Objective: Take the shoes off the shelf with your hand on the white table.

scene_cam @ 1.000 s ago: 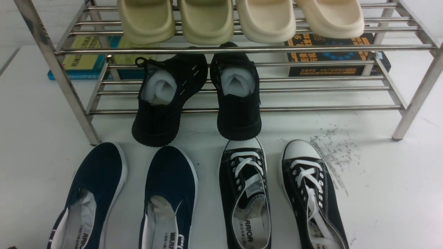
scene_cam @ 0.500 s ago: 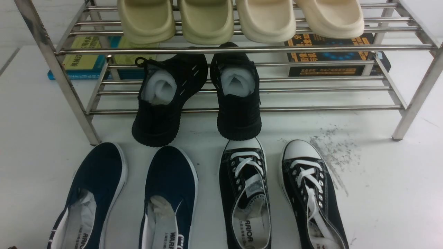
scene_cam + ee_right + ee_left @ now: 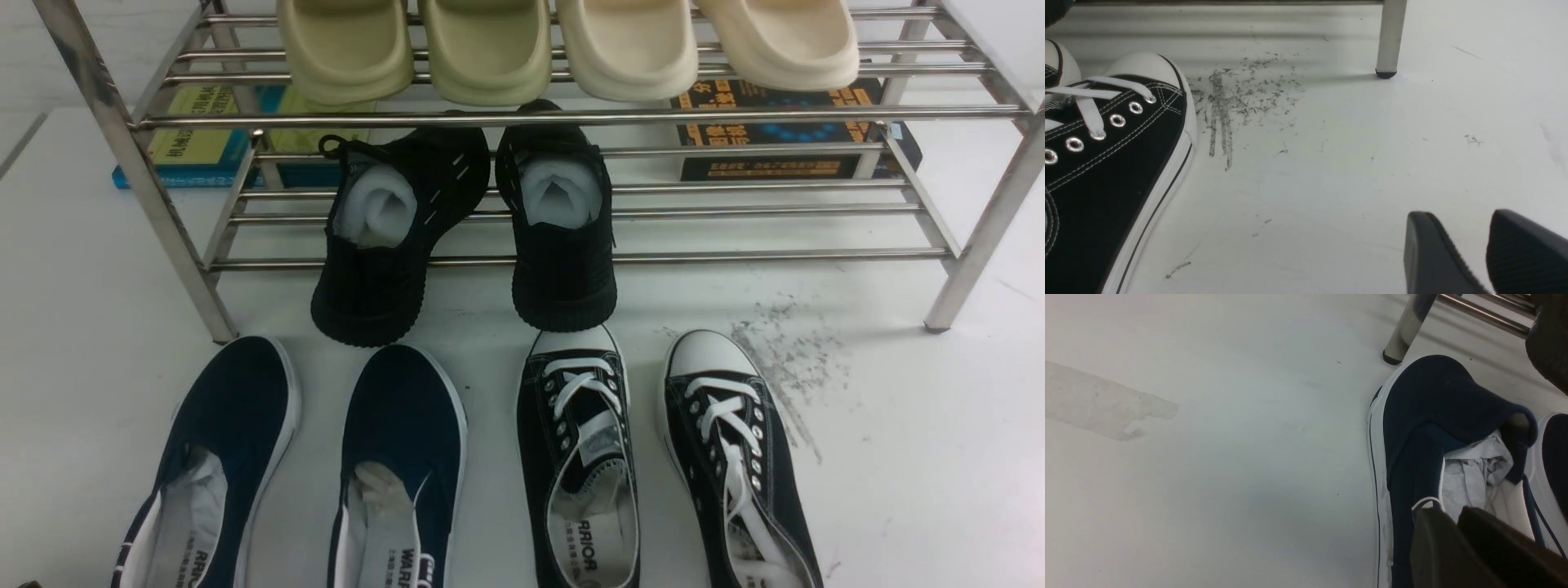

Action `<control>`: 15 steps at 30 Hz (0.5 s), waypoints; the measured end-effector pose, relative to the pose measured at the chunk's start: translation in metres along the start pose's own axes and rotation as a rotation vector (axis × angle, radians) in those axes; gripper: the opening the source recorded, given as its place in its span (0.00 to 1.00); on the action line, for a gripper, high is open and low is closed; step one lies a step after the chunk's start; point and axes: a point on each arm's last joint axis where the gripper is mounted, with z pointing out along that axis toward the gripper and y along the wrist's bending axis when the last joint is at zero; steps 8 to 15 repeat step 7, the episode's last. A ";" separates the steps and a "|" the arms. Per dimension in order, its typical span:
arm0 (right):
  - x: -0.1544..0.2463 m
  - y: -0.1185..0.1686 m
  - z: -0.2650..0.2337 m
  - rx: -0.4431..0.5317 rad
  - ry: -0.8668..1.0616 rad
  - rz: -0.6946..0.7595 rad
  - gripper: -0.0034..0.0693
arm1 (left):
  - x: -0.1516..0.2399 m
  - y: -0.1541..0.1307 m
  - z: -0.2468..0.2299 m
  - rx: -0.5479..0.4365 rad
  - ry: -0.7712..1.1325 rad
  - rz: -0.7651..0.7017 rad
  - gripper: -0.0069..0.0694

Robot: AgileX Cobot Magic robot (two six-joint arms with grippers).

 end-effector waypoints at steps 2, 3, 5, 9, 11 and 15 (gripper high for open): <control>0.000 0.000 0.000 0.000 0.000 0.000 0.37 | 0.000 0.000 0.000 0.000 0.000 0.000 0.23; 0.000 0.000 0.000 0.000 0.000 0.000 0.37 | 0.000 0.000 0.000 0.000 0.000 0.000 0.23; 0.000 0.000 0.000 0.000 -0.001 0.000 0.37 | 0.000 0.000 0.000 0.000 0.000 0.000 0.23; 0.000 0.000 0.000 0.000 -0.001 0.000 0.37 | 0.000 0.000 0.000 0.000 0.000 0.000 0.23; 0.000 0.000 0.000 0.000 -0.001 0.000 0.37 | 0.000 0.000 0.000 0.000 0.000 0.000 0.23; 0.000 0.000 0.000 0.000 -0.001 0.000 0.37 | 0.000 0.000 0.000 0.000 0.000 0.000 0.23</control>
